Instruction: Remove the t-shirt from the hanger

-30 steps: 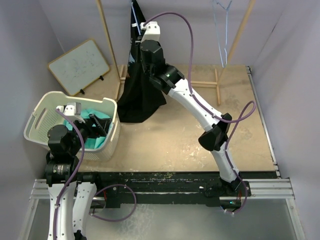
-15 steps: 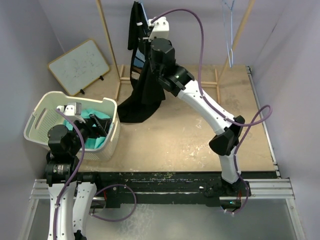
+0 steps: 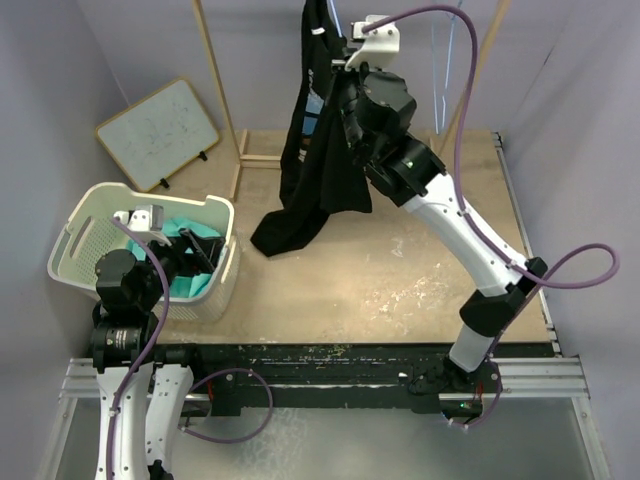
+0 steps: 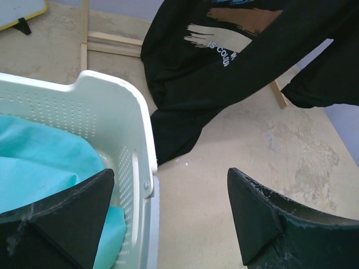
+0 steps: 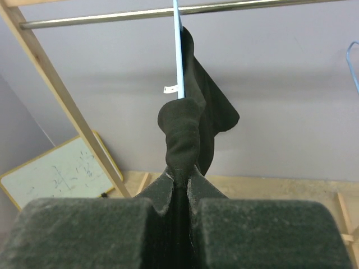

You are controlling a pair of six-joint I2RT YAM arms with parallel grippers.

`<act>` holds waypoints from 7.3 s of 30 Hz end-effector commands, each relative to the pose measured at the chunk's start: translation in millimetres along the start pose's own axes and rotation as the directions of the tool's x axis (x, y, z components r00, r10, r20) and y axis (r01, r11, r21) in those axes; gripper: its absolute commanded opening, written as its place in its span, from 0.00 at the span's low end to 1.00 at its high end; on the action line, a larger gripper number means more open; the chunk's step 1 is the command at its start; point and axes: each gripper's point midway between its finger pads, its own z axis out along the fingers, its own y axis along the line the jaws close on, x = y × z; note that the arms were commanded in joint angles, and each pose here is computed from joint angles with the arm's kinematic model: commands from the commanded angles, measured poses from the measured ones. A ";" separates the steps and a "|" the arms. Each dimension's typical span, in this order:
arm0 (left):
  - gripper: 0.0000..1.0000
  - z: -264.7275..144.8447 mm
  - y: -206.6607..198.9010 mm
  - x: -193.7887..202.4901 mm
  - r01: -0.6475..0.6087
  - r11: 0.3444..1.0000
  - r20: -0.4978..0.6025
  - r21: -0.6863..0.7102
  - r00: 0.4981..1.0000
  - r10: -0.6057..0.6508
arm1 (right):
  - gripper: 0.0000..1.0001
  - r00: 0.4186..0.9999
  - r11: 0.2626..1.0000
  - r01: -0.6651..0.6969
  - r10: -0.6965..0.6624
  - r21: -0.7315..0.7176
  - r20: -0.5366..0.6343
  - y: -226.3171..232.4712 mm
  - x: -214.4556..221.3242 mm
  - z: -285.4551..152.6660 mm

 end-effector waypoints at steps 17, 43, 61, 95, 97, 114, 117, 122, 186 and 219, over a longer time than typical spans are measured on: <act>0.99 13.8 -115.9 -76.7 -0.064 0.757 0.107 0.650 0.994 -0.008 | 0.00 0.973 0.919 -0.227 0.197 -0.323 -0.122 -94.4 -7.3 -220.2; 0.77 -29.7 -230.6 -118.6 -0.384 0.155 0.338 0.910 0.906 0.256 | 0.00 0.887 0.665 -0.434 0.198 -0.608 -0.417 -72.3 43.4 -334.1; 0.64 12.5 -269.7 -65.5 -0.111 0.023 0.102 0.994 0.963 0.250 | 0.00 0.893 0.608 -0.440 0.223 -0.660 -0.391 -75.5 32.7 -353.5; 0.00 -7.3 -274.4 -79.9 -0.313 0.133 0.249 0.940 0.900 0.358 | 0.70 0.889 0.778 -0.378 0.154 -0.502 -0.431 -118.0 89.8 -351.7; 0.00 -9.2 -275.0 -81.4 -0.314 0.129 0.252 0.941 0.900 0.355 | 0.48 0.894 0.782 -0.371 0.155 -0.501 -0.421 -115.9 91.0 -346.4; 0.00 -12.6 -249.1 -78.8 -0.431 0.269 0.295 0.861 0.856 0.425 | 0.00 0.914 0.823 -0.252 0.374 0.509 -0.154 -302.0 95.4 -337.5; 0.00 -18.0 -250.9 -86.6 -0.451 0.271 0.323 0.851 0.854 0.407 | 0.00 0.911 0.835 -0.265 0.381 0.483 -0.159 -302.0 95.8 -341.8; 0.00 -10.9 -258.0 -89.8 -0.433 0.267 0.326 0.861 0.872 0.365 | 0.00 0.911 0.949 -0.248 0.297 0.195 -0.287 -233.5 95.8 -307.8; 0.70 41.9 -242.6 -32.9 -0.208 0.406 0.061 0.890 0.936 0.347 | 0.00 0.901 0.812 -0.224 -0.037 -0.539 -0.432 -83.7 67.0 -298.8; 0.99 11.8 -150.1 11.6 -0.265 0.739 0.008 0.619 0.944 0.331 | 0.00 0.995 0.995 -0.025 0.015 0.099 0.098 -140.7 -59.9 -59.2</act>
